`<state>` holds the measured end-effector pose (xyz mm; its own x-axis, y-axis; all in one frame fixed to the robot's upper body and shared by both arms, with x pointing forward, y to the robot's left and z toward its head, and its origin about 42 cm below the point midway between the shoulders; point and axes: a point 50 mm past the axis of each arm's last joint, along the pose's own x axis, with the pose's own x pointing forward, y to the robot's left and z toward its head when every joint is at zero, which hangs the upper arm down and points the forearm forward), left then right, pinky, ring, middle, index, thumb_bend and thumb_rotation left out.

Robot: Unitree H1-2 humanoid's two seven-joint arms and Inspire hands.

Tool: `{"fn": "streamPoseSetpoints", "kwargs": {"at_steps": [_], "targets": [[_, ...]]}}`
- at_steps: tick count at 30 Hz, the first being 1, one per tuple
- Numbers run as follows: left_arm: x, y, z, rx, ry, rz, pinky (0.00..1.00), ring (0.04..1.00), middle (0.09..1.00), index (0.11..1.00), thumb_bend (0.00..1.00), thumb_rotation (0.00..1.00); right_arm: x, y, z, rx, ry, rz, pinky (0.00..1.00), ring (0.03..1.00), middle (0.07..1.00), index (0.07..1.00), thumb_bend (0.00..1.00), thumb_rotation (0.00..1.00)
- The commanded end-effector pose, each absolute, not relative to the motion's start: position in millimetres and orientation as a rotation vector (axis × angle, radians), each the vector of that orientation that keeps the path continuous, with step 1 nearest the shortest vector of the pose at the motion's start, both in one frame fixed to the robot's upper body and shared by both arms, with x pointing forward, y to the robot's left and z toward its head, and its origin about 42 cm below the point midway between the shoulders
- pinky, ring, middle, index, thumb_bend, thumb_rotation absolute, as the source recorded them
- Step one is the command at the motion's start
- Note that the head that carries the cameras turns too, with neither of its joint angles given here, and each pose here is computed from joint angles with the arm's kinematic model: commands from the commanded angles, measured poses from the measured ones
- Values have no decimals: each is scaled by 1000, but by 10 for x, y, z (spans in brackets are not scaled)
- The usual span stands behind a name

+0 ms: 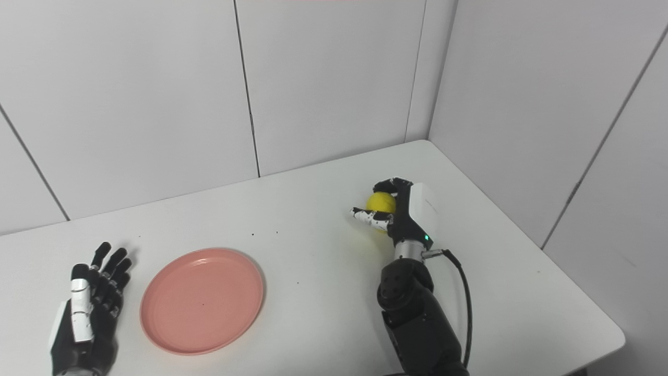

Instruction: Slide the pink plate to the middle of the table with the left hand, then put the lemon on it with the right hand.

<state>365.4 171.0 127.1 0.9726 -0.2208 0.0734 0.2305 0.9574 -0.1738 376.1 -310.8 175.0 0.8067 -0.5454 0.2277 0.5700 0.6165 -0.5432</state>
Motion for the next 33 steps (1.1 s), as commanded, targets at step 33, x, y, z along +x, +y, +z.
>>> {"fn": "streamPoseSetpoints", "kwargs": {"at_steps": [33], "targets": [[3649,1465,1141,-168,-70,-234,950,922,910,918,661,1000,3858,-1590,2109,-542,-367,-204,304,445,518,368,490,0]]}}
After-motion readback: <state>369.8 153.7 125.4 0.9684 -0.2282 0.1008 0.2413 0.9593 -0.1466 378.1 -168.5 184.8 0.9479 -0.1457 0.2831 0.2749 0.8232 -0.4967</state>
